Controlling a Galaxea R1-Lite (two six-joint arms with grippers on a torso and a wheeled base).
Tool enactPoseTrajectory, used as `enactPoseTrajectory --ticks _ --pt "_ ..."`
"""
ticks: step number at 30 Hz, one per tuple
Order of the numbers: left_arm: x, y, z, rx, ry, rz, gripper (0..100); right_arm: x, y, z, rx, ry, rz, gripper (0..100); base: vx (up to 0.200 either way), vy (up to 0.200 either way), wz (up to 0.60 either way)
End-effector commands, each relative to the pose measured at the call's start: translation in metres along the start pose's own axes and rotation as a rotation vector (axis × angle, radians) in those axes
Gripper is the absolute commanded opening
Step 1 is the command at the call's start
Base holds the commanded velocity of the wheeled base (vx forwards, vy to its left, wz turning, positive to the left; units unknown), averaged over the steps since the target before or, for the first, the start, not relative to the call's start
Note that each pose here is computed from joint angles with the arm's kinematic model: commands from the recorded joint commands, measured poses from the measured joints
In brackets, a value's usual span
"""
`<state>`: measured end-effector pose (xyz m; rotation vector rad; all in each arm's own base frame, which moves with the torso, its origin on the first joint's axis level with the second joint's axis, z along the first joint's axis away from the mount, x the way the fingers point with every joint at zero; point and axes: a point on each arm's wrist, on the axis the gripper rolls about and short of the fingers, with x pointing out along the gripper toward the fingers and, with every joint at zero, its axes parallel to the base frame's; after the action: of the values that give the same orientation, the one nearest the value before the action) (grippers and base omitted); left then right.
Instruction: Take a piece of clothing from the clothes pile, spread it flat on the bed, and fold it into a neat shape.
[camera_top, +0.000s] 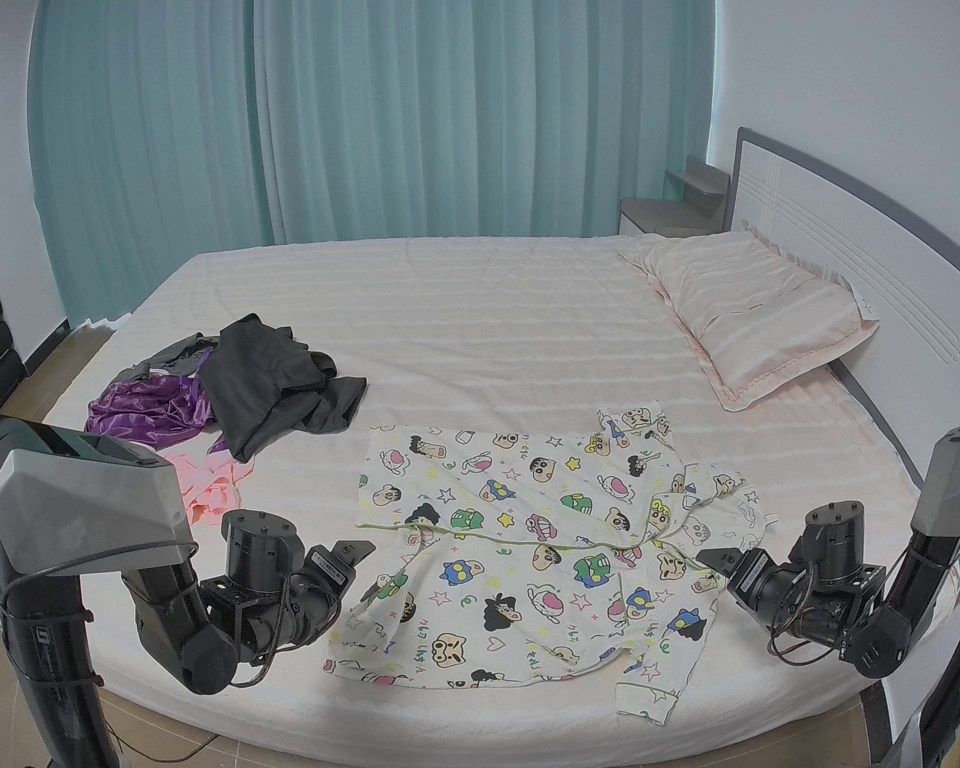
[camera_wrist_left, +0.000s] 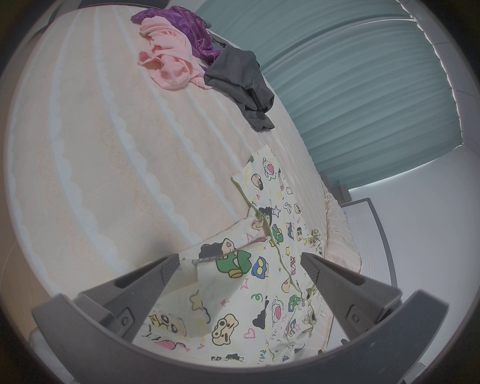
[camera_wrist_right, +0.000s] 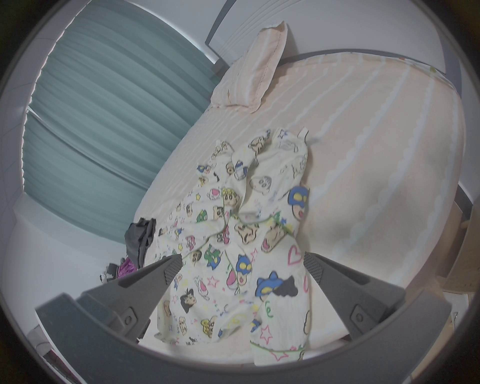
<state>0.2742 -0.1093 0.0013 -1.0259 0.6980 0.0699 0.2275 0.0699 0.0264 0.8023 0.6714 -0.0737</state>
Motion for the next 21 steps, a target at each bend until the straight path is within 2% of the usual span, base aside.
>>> enactPoseTrajectory --ticks 1,12,16,18,21 --pt "0.0 0.0 0.0 0.0 0.001 0.002 100 0.0 -0.002 -0.012 -0.021 0.039 -0.007 100 0.0 0.2 0.0" --pt "0.002 0.0 0.001 -0.003 -0.006 -0.002 100 0.001 -0.004 -0.011 -0.016 0.025 0.002 100 0.0 0.2 0.0" --pt "0.001 -0.001 0.001 -0.002 -0.007 -0.005 100 -0.001 -0.003 -0.011 -0.018 0.017 0.015 100 0.0 0.2 0.0" --pt "0.002 -0.003 0.002 -0.002 -0.009 -0.014 100 -0.007 -0.001 -0.016 -0.033 0.02 0.048 100 0.0 0.2 0.0" --pt "0.006 -0.01 0.003 0.001 -0.019 -0.039 100 -0.011 0.001 -0.022 -0.048 0.027 0.086 100 0.0 0.0 0.0"
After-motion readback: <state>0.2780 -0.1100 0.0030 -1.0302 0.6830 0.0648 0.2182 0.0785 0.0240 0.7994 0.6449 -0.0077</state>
